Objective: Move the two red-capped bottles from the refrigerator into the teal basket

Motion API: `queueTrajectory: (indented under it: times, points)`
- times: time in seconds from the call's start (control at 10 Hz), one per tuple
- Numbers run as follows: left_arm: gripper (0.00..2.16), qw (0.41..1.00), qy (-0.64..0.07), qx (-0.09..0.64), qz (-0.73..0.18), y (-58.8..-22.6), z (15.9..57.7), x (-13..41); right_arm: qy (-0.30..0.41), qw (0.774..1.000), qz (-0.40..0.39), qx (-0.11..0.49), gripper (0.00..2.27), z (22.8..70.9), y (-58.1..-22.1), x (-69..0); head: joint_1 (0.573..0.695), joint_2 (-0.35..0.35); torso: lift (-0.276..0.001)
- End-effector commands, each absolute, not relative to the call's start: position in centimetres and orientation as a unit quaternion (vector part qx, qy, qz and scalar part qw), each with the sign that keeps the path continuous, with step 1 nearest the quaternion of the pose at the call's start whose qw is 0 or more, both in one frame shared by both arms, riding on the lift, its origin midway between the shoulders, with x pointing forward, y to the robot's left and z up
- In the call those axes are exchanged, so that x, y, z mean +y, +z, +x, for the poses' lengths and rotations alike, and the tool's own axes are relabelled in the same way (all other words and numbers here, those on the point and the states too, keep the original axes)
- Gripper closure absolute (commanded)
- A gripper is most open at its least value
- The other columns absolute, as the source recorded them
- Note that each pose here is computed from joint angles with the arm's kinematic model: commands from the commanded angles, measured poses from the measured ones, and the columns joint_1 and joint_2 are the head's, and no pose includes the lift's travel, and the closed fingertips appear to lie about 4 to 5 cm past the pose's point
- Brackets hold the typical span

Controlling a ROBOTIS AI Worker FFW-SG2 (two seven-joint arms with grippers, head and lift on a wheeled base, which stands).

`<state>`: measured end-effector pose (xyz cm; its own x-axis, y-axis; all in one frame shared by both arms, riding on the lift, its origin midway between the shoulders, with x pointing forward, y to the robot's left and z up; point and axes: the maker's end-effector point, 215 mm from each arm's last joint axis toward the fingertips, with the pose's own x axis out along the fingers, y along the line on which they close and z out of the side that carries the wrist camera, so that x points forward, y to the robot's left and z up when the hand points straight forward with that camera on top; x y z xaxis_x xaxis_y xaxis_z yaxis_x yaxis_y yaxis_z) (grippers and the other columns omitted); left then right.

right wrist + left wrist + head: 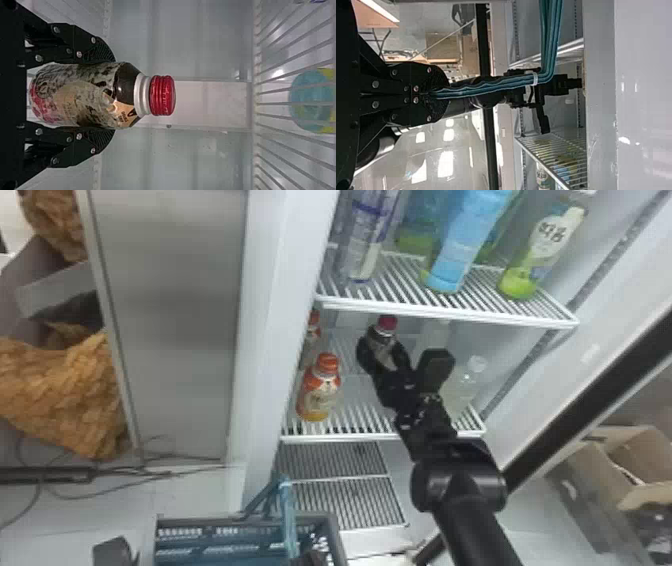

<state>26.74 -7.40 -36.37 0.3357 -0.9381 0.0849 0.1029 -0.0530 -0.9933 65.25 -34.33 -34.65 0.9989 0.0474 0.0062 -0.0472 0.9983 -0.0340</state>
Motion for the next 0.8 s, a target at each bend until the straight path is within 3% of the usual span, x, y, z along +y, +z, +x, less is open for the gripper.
queueTrajectory:
  times: [0.0, 0.7]
  points:
    - [1.15, 0.582, -0.446, 0.367, -0.572, -36.4, 26.6, -7.4, 0.019, 1.000, -0.018, -0.015, 0.78, 63.8, -33.8, -34.9, 0.695, -0.350, -0.228]
    - [1.15, 0.580, -0.446, 0.366, -0.575, -36.3, 26.5, -7.3, 0.027, 0.999, -0.016, -0.034, 0.78, 56.7, -31.8, -34.2, 0.695, -0.350, -0.228]
